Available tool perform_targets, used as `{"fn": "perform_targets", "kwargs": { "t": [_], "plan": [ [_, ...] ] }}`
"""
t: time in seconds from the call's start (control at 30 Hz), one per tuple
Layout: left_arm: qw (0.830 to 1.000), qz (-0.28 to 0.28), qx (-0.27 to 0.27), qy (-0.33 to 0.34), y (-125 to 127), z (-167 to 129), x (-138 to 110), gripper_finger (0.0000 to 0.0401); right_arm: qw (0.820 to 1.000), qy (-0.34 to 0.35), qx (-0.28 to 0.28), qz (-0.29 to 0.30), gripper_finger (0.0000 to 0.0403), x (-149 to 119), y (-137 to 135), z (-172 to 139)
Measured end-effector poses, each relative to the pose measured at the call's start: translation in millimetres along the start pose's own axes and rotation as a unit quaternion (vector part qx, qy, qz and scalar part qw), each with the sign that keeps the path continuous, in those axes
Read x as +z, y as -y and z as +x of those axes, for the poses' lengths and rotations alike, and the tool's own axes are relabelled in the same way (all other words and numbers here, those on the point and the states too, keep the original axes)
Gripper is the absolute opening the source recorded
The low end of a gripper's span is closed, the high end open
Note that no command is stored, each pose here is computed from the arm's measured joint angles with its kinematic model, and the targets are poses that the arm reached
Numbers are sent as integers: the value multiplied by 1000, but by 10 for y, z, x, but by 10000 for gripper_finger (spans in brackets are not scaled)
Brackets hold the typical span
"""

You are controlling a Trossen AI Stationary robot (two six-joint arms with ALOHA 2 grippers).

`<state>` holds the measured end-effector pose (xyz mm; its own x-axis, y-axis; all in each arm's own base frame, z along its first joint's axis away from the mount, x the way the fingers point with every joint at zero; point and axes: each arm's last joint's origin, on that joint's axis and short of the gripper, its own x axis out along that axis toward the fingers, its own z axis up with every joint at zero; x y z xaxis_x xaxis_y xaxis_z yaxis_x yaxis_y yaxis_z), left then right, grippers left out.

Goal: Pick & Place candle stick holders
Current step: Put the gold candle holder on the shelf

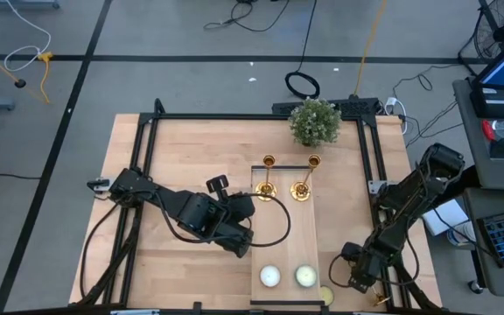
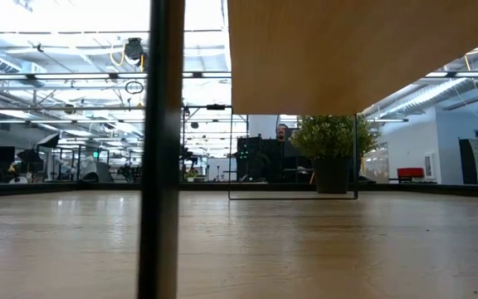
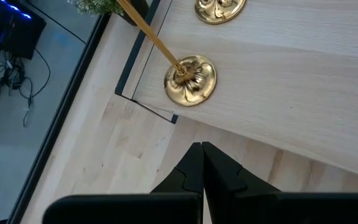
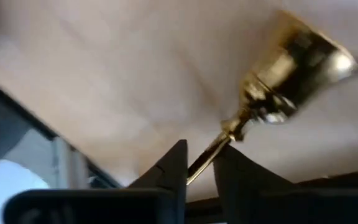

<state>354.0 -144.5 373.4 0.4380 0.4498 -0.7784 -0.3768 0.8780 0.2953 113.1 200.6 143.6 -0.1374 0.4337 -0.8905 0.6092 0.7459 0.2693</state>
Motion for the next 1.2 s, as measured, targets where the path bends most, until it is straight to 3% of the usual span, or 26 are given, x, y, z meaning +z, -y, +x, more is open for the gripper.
{"fn": "perform_targets", "kwargs": {
  "t": [0.17, 0.53, 0.93, 1.2],
  "plan": [
    [1000, 0, 0, 0, 0, 0, 0, 1, 1000, -10, 18, -11, 14, 19, -41, -18],
    [1000, -1, 2, 1, -3, 2, 2, 1, 1000, 17, 11, 10, 14, 28, 23, -110],
    [1000, -6, 1, 1, -2, 2, 3, 1, 990, 126, 52, 31, 13, 156, 76, -389],
    [1000, -13, 1, 1, -2, 2, 3, 1, 972, 219, 67, 52, 12, 275, 122, -541]
  ]
}}
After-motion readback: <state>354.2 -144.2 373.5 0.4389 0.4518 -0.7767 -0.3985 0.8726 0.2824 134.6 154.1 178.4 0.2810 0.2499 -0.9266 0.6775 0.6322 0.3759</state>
